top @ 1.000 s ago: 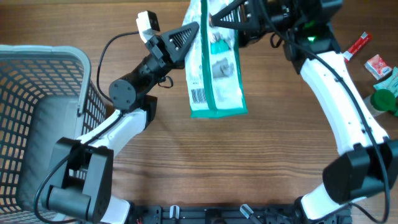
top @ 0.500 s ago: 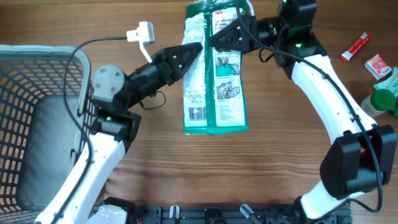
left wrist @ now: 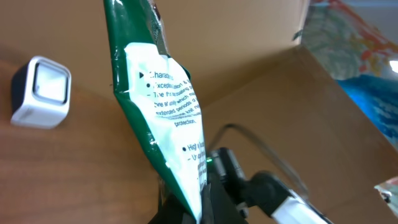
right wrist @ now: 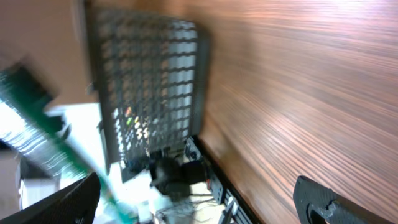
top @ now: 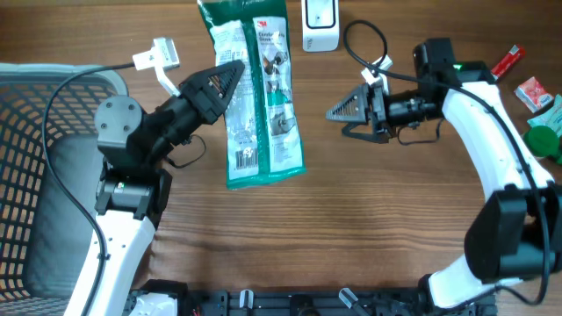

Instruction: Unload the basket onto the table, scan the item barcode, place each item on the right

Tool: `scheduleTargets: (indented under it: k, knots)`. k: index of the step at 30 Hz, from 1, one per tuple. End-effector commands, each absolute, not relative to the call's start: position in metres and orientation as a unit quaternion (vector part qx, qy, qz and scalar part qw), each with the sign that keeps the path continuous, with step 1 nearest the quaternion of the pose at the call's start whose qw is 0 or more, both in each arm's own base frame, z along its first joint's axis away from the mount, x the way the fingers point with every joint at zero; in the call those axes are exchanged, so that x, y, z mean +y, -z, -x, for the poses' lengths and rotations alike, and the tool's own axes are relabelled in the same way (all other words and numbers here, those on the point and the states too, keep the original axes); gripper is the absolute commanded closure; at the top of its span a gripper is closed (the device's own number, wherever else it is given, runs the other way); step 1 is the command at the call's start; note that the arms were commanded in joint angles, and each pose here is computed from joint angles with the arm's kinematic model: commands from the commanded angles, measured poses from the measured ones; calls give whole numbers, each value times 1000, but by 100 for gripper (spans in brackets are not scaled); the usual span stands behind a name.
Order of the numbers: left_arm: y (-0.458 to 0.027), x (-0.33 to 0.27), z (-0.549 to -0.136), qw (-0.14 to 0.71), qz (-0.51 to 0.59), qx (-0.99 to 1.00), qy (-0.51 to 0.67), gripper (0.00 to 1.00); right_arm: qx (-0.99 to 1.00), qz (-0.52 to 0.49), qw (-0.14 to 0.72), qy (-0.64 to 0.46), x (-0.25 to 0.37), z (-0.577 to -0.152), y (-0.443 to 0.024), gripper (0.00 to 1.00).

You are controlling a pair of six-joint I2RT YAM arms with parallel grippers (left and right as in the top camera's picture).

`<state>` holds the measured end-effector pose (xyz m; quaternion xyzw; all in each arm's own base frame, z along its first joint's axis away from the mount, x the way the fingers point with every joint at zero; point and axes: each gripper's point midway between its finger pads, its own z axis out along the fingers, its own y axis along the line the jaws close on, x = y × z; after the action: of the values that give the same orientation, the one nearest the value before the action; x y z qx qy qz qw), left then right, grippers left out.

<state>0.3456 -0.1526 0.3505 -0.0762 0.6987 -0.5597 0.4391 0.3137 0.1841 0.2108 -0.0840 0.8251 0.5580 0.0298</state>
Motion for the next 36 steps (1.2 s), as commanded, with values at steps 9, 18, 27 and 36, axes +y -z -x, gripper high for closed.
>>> scheduleTargets:
  k: [9,18,27,36]
  knots:
    - [-356,-171,-335,390,102,693,598,96,651,325,144,-670,267,-295,-281,0]
    - [-352,-178,-332,382,101,698,597,96,659,316,97,-675,296,-289,-287,39]
    - [-357,-192,-313,447,-11,707,548,9,702,289,109,-641,295,-302,-274,95]
    - [-263,-122,-271,403,92,849,329,0,897,203,224,-323,208,-333,-228,95]
